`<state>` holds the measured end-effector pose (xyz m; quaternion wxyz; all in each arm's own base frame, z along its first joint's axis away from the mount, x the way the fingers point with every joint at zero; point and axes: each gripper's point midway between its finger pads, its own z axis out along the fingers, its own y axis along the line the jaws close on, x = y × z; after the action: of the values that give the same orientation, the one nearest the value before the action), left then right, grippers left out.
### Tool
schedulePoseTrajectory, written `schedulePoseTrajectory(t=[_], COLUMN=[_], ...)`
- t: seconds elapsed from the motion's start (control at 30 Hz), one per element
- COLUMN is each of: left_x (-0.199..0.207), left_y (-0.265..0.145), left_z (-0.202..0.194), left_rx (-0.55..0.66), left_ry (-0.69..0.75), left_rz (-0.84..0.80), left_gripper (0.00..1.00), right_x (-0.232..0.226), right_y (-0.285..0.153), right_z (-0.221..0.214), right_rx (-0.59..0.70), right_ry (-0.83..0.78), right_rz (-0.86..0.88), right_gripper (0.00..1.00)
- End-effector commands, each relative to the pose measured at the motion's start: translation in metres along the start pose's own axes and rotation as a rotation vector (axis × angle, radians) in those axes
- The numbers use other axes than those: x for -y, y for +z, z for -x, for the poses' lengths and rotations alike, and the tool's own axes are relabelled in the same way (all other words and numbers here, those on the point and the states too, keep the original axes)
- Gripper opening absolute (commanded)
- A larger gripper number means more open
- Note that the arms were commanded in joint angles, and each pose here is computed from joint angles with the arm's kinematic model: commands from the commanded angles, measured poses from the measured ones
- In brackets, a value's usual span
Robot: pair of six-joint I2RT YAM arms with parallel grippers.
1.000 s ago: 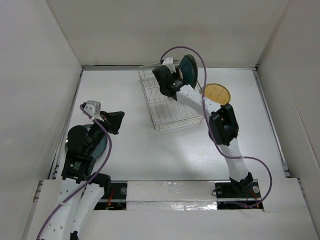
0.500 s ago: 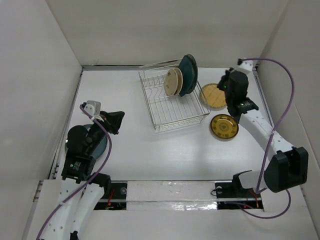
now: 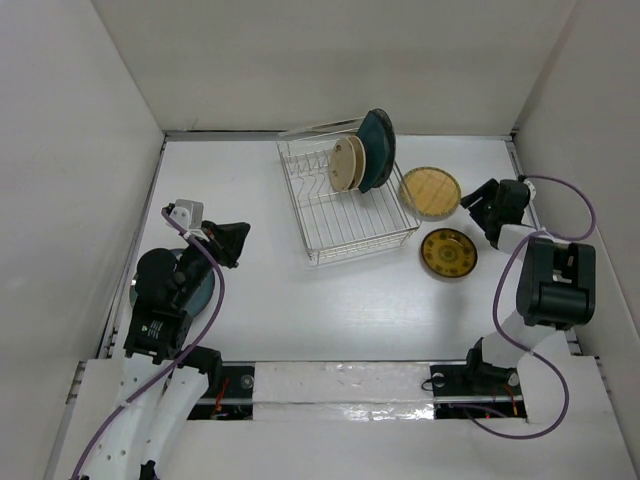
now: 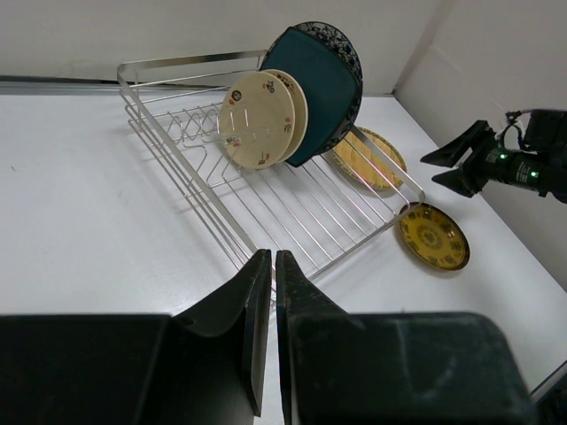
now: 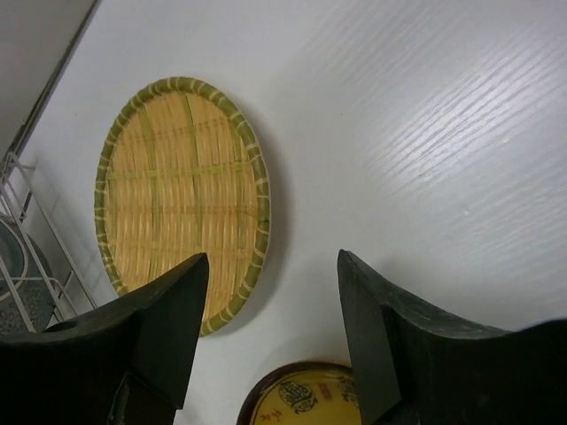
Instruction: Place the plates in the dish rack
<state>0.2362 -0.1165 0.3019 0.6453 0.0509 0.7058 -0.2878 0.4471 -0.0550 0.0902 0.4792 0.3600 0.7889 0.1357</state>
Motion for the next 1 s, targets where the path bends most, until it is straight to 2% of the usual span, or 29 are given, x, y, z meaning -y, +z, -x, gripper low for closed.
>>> schedulePoseTrajectory(t=[0.0, 0.37, 0.4, 0.47, 0.5, 0.53, 0.6, 0.67, 0.73, 0.8, 0.83, 0.9, 0.93, 0.97], left_x=[0.002, -0.003, -0.004, -0.007, -0.009, -0.009, -0.010, -0.011, -0.012, -0.012, -0.012, -0.012, -0.011, -0.011], left_y=[0.004, 0.007, 0.007, 0.008, 0.009, 0.009, 0.010, 0.011, 0.011, 0.010, 0.010, 0.011, 0.010, 0.011], left_z=[0.004, 0.002, 0.001, 0.001, 0.000, 0.000, -0.001, -0.002, -0.003, -0.002, -0.002, -0.003, -0.003, -0.003], left_rx=[0.023, 0.010, 0.008, 0.007, 0.004, 0.003, -0.003, -0.007, -0.008, -0.006, -0.006, -0.008, -0.012, -0.012], left_ry=[0.005, 0.007, 0.007, 0.007, 0.007, 0.007, 0.007, 0.005, 0.003, 0.005, 0.005, 0.005, 0.004, 0.006], left_rz=[-0.014, 0.010, 0.014, 0.026, 0.035, 0.037, 0.042, 0.047, 0.051, 0.052, 0.050, 0.049, 0.046, 0.047], left_gripper=[0.05, 0.05, 0.05, 0.05, 0.05, 0.04, 0.05, 0.05, 0.05, 0.05, 0.05, 0.05, 0.05, 0.05], right_x=[-0.042, -0.033, -0.032, -0.032, -0.033, -0.030, -0.034, -0.031, -0.038, -0.041, -0.058, -0.064, -0.088, -0.091], right_y=[0.015, 0.060, 0.062, 0.066, 0.067, 0.067, 0.062, 0.055, 0.034, 0.013, -0.015, -0.044, -0.077, -0.093], right_z=[0.005, -0.029, -0.030, -0.031, -0.029, -0.026, -0.015, -0.003, 0.035, 0.052, 0.080, 0.102, 0.118, 0.130], right_rx=[-0.026, -0.184, -0.185, -0.183, -0.176, -0.168, -0.129, -0.067, 0.059, 0.137, 0.221, 0.339, 0.408, 0.490], right_ry=[0.053, 0.270, 0.282, 0.307, 0.321, 0.325, 0.342, 0.347, 0.341, 0.333, 0.323, 0.288, 0.263, 0.213], right_rz=[0.169, 0.245, 0.247, 0.251, 0.255, 0.251, 0.255, 0.224, 0.223, 0.218, 0.259, 0.246, 0.284, 0.248], right_gripper=[0.66, 0.62, 0.51, 0.42, 0.24, 0.16, 0.00, 0.00, 0.00, 0.00, 0.00, 0.00, 0.00, 0.00])
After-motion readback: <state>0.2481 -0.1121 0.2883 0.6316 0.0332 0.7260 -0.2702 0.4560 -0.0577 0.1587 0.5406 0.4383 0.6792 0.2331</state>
